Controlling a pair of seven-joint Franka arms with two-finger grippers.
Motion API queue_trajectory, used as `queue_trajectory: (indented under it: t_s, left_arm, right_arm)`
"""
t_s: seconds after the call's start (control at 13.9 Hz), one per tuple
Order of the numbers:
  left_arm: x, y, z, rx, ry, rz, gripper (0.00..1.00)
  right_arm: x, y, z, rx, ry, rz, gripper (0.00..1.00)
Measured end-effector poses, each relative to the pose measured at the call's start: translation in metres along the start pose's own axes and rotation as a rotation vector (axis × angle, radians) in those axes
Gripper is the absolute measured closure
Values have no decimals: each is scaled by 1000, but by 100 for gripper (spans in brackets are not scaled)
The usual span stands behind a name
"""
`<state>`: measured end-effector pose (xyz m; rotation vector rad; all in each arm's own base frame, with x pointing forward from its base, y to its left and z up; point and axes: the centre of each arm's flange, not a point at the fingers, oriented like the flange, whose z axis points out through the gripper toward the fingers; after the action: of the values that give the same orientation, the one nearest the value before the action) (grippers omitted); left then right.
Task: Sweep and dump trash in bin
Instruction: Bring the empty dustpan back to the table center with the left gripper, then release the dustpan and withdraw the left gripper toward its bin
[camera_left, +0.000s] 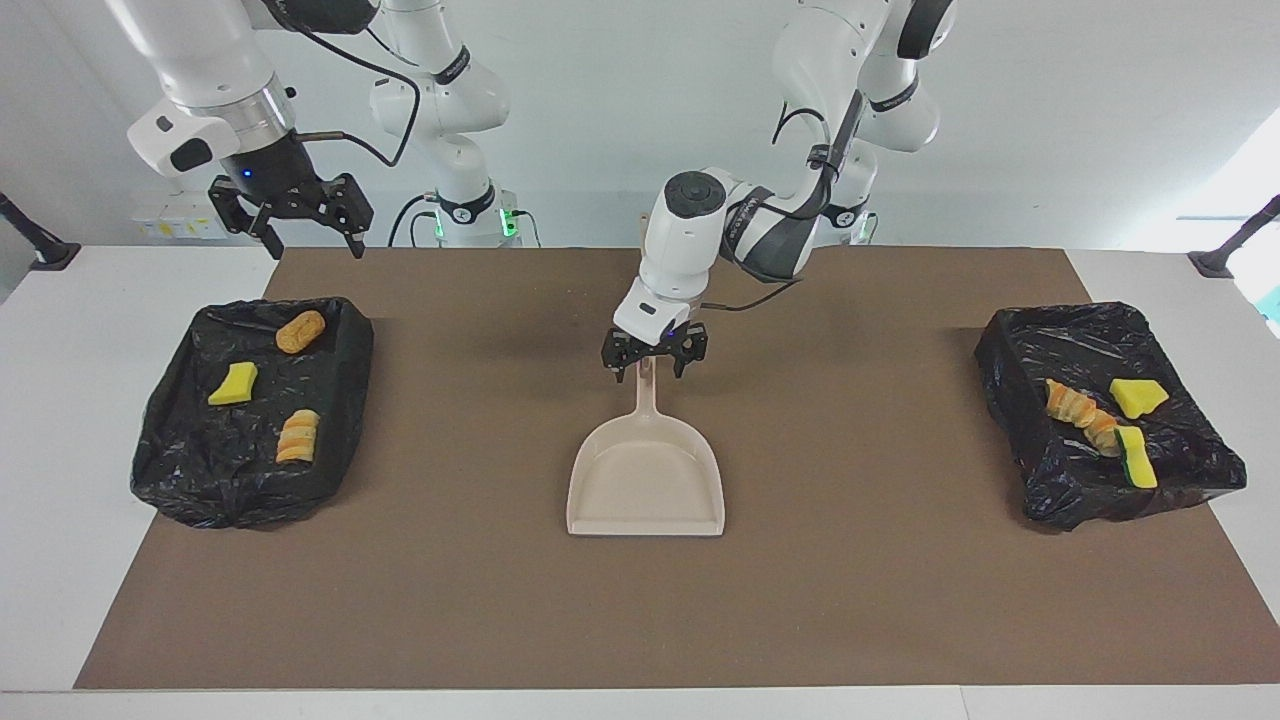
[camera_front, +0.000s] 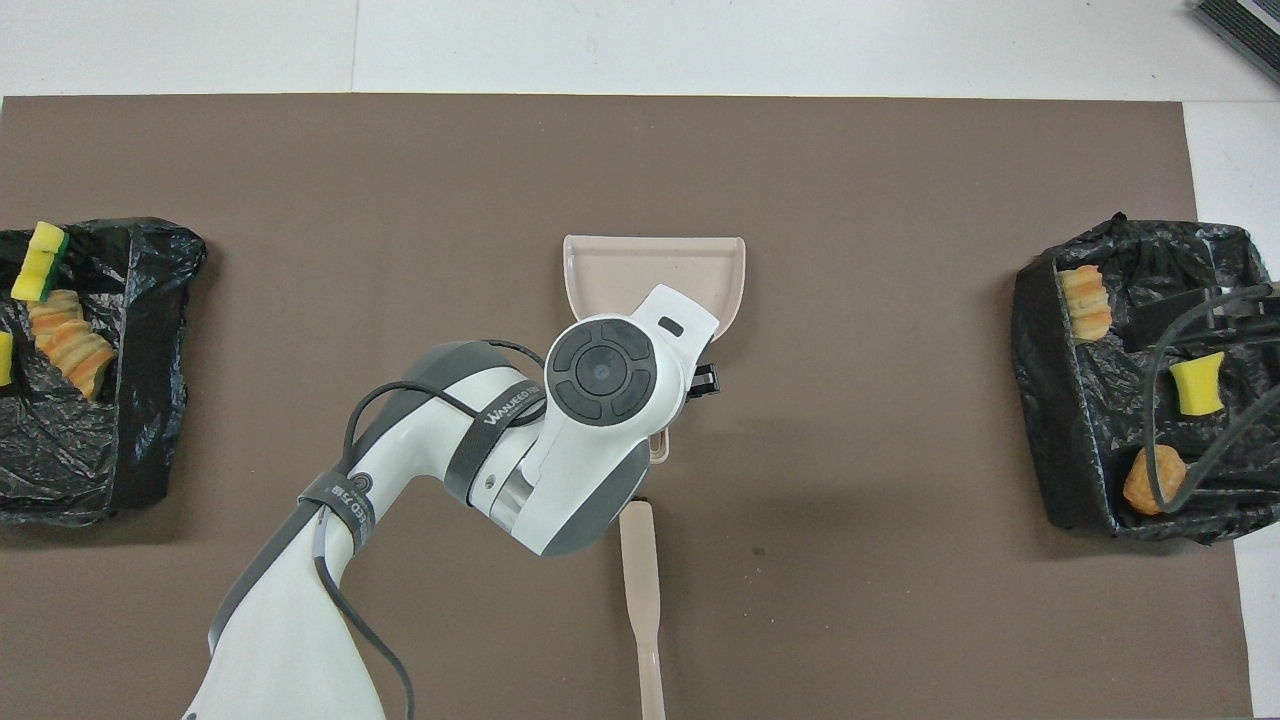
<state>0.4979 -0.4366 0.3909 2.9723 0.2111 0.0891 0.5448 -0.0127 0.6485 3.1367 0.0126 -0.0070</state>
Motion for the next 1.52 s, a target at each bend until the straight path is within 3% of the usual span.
queue_trajectory:
  t_s: [0.29, 0.65, 0.94, 1.23, 1.52]
  left_arm:
    - [31, -36, -33, 20, 6, -69, 0]
    - [73, -127, -67, 135, -115, -18, 0]
    - [109, -216, -92, 151, -180, 61, 0]
    - [123, -293, -124, 130, -191, 174, 0]
    - [118, -318, -174, 116, -136, 210, 0]
  right_arm:
    - [0, 0, 0, 0, 0, 0, 0]
    - [0, 0, 0, 0, 0, 0, 0]
    - [0, 0, 0, 0, 0, 0, 0]
    - [0, 0, 0, 0, 0, 0, 0]
    - [0, 0, 0, 0, 0, 0, 0]
